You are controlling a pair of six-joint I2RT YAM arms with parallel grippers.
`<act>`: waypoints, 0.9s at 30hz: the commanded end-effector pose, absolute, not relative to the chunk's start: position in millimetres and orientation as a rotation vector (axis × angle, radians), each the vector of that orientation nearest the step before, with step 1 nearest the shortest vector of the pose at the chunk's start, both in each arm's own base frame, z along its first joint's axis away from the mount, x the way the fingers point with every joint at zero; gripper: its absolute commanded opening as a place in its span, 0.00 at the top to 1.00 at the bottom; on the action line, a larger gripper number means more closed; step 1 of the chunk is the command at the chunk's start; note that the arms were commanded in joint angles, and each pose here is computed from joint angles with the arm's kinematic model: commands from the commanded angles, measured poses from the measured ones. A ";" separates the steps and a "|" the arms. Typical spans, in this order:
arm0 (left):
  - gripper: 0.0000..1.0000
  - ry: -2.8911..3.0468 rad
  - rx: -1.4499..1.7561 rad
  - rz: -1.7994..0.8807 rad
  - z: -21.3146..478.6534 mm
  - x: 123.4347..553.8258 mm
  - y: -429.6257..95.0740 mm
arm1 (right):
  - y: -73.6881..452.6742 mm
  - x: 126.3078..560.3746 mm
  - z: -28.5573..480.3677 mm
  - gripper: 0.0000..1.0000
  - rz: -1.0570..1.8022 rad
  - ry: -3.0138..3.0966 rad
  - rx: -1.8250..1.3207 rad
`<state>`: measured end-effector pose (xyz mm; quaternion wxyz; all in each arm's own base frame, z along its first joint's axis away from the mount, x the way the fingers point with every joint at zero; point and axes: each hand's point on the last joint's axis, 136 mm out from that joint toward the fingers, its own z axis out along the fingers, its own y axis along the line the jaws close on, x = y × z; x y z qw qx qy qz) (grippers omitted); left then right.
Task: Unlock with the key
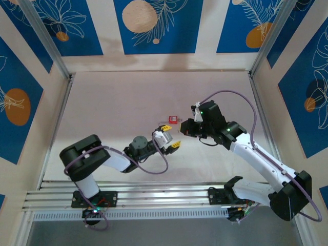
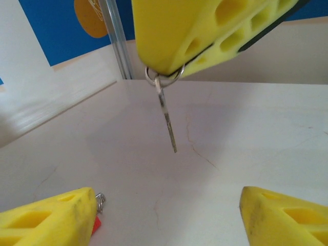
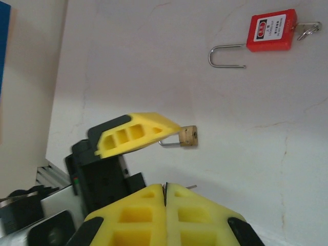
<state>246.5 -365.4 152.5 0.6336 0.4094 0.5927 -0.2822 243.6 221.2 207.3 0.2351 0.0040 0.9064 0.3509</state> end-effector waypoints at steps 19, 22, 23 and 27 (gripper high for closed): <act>0.59 1.250 0.919 -0.807 178.3 230.2 -379.5 | 224.5 235.3 203.1 1.00 1.046 2.477 0.034; 0.62 1.241 0.910 -0.812 184.1 229.5 -378.4 | 224.8 236.3 200.5 1.00 1.050 2.479 0.039; 0.62 1.238 0.908 -0.812 185.4 229.4 -378.2 | 225.5 236.0 200.0 1.00 1.054 2.480 0.037; 0.67 1.228 0.908 -0.828 189.6 227.4 -379.0 | 225.4 236.1 198.4 1.00 1.056 2.482 0.040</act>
